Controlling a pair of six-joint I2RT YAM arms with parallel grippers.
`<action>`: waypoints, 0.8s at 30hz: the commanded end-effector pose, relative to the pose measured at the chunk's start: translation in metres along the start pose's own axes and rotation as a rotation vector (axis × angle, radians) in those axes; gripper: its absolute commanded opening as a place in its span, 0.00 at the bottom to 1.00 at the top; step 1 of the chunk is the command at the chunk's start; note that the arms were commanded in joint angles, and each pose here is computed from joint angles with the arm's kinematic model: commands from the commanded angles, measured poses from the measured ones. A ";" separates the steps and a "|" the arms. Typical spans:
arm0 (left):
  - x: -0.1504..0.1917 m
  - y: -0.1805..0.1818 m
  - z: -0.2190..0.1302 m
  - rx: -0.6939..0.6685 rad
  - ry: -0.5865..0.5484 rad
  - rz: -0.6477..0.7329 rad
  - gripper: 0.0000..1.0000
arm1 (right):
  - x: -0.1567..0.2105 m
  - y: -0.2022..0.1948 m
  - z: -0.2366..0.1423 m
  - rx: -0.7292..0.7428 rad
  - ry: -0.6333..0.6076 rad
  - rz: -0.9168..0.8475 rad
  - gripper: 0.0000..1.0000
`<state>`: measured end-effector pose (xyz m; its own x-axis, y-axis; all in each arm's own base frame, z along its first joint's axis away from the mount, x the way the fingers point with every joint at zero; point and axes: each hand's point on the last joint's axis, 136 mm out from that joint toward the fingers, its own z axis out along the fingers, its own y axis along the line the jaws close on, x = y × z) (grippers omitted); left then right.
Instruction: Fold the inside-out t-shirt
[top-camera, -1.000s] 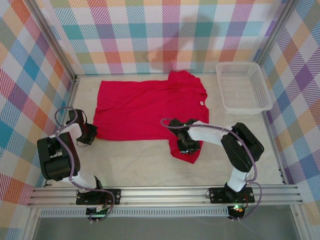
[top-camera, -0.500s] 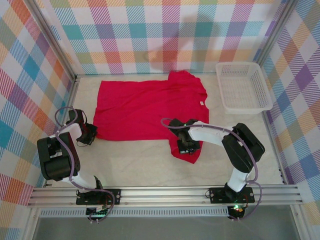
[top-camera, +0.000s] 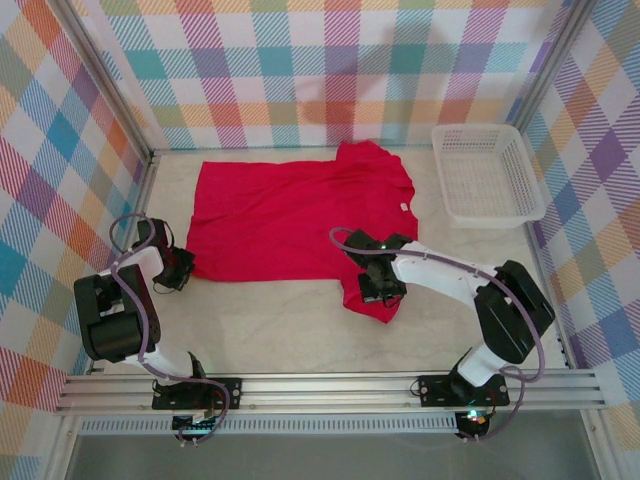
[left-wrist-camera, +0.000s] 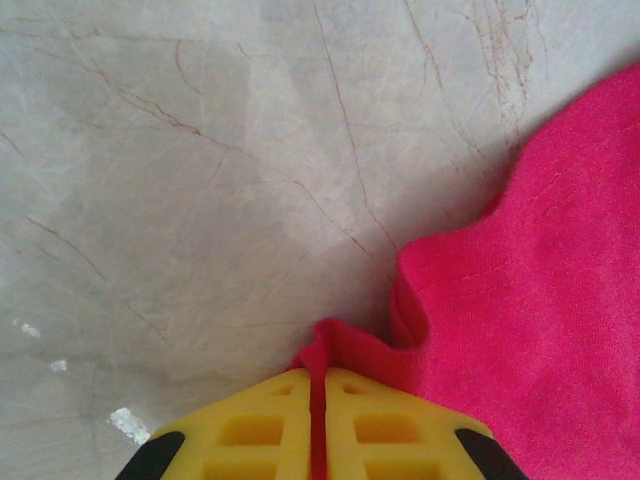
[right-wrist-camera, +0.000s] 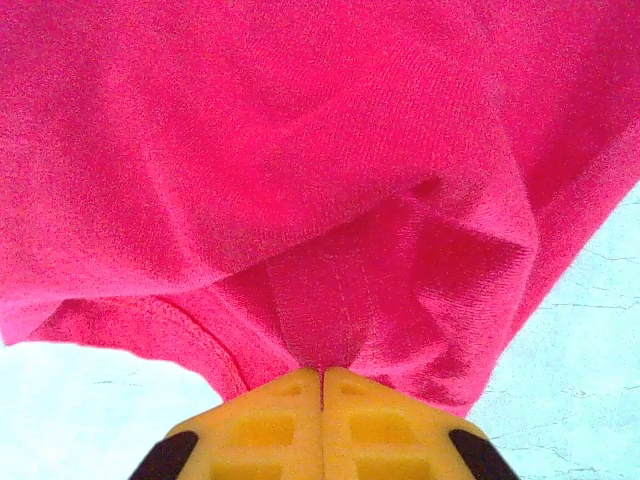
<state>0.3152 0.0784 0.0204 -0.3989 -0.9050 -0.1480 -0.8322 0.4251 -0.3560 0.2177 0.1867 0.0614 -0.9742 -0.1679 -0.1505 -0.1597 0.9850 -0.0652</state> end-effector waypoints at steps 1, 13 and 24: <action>0.012 0.020 0.002 -0.075 0.050 0.000 0.11 | 0.006 0.001 0.001 -0.002 0.024 -0.012 0.15; 0.013 0.021 0.002 -0.077 0.051 0.002 0.11 | 0.018 -0.007 0.029 0.055 0.068 -0.030 0.41; 0.012 0.022 0.000 -0.081 0.046 0.005 0.11 | 0.027 -0.009 0.047 0.076 0.107 -0.036 0.33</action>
<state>0.3151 0.0785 0.0203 -0.4017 -0.9035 -0.1493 -0.8311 0.4281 -0.3550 0.2047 0.1735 0.0174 -0.9816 -0.1815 -0.0599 -0.1726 0.9763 -0.1305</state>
